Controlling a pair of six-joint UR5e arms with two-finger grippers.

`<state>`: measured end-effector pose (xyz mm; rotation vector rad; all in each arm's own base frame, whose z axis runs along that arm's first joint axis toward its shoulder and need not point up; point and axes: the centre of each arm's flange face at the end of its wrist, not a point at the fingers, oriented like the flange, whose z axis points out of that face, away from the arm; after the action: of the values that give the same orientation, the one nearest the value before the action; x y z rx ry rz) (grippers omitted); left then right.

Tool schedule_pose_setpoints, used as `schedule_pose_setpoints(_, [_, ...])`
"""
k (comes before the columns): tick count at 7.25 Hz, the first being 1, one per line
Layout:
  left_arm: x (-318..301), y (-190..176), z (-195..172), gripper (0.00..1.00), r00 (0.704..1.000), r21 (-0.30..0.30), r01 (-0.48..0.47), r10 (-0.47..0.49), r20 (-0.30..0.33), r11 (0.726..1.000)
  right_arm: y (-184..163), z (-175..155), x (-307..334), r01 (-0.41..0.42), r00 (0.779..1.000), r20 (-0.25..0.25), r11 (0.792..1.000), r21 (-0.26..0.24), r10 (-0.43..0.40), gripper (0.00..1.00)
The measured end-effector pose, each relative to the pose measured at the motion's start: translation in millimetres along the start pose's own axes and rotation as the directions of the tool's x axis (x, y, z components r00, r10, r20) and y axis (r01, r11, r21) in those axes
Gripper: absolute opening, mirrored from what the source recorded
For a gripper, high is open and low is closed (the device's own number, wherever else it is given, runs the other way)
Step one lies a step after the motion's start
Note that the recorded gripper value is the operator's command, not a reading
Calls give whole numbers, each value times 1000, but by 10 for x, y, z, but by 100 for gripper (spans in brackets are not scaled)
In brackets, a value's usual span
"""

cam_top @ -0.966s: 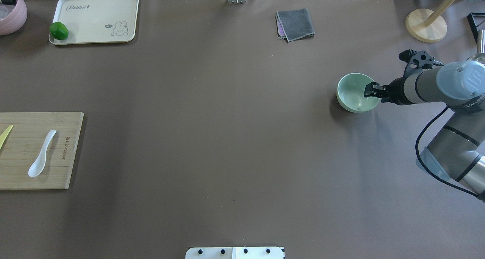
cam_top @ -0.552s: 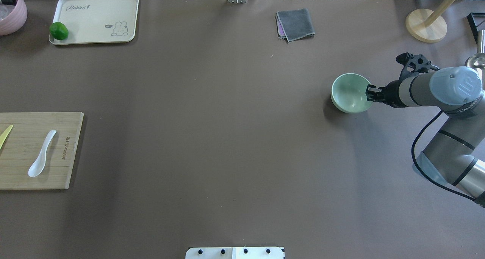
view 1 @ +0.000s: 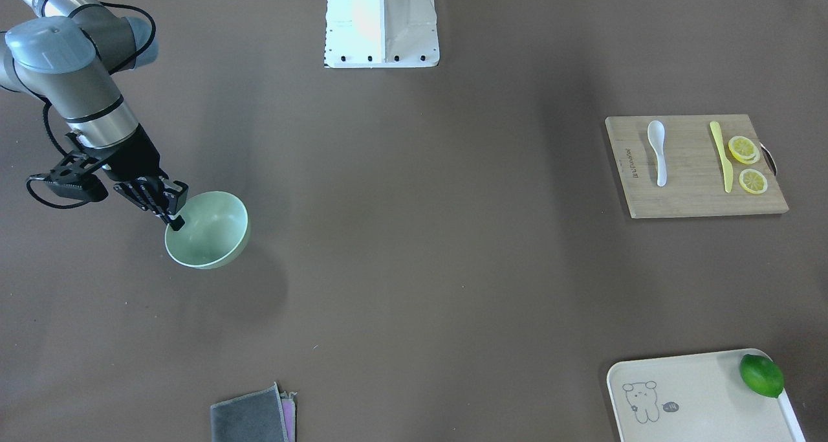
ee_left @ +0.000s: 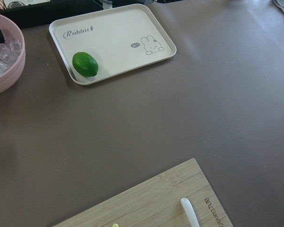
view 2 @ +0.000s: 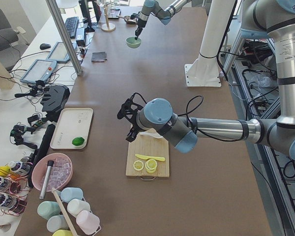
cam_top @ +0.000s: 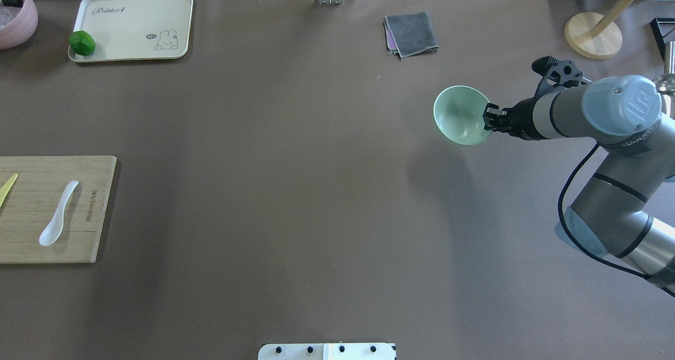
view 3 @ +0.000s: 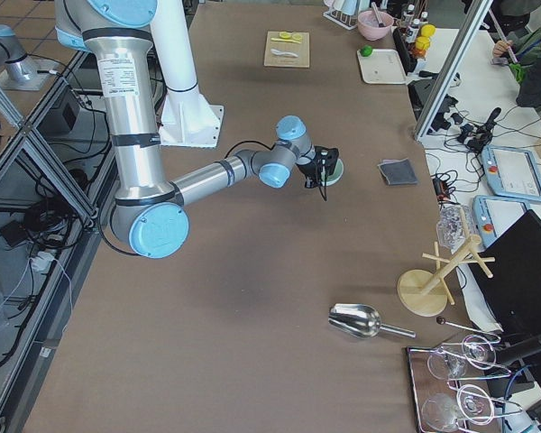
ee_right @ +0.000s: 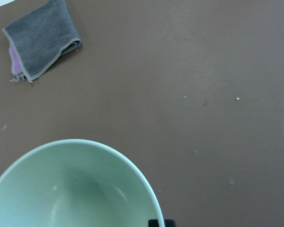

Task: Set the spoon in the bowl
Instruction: 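Carry the green bowl with the right gripper toward the table center and set it down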

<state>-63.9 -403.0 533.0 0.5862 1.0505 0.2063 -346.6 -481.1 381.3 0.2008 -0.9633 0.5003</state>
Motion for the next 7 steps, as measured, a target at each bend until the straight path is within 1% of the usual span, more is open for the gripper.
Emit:
schedule_pose_setpoints(1, [7,-4,8,98,1000,-1,7,-7,-2,1000,253,44,-353,-31,999,-14,1000,-1,31,0])
schedule_pose_setpoints(2, [15,-7,22,98,1000,-4,10,-10,-4,1000,634,130,-733,-59,998,-29,998,4,59,0])
schedule_pose_setpoints(4, [27,-7,46,98,1000,-9,11,-11,-8,1000,1496,162,-1574,-153,984,-97,988,-6,152,0])
schedule_pose_setpoints(5, [33,-6,59,98,1000,-11,11,-11,-9,1000,1857,141,-1815,-181,976,-122,983,-12,179,0])
schedule_pose_setpoints(6, [37,-7,66,98,1000,-13,13,-13,-10,1000,2062,140,-1915,-190,973,-133,982,-11,186,0])
schedule_pose_setpoints(7, [40,-8,73,98,1000,-14,14,-14,-11,1000,2155,173,-1971,-191,972,-144,982,-8,188,0])
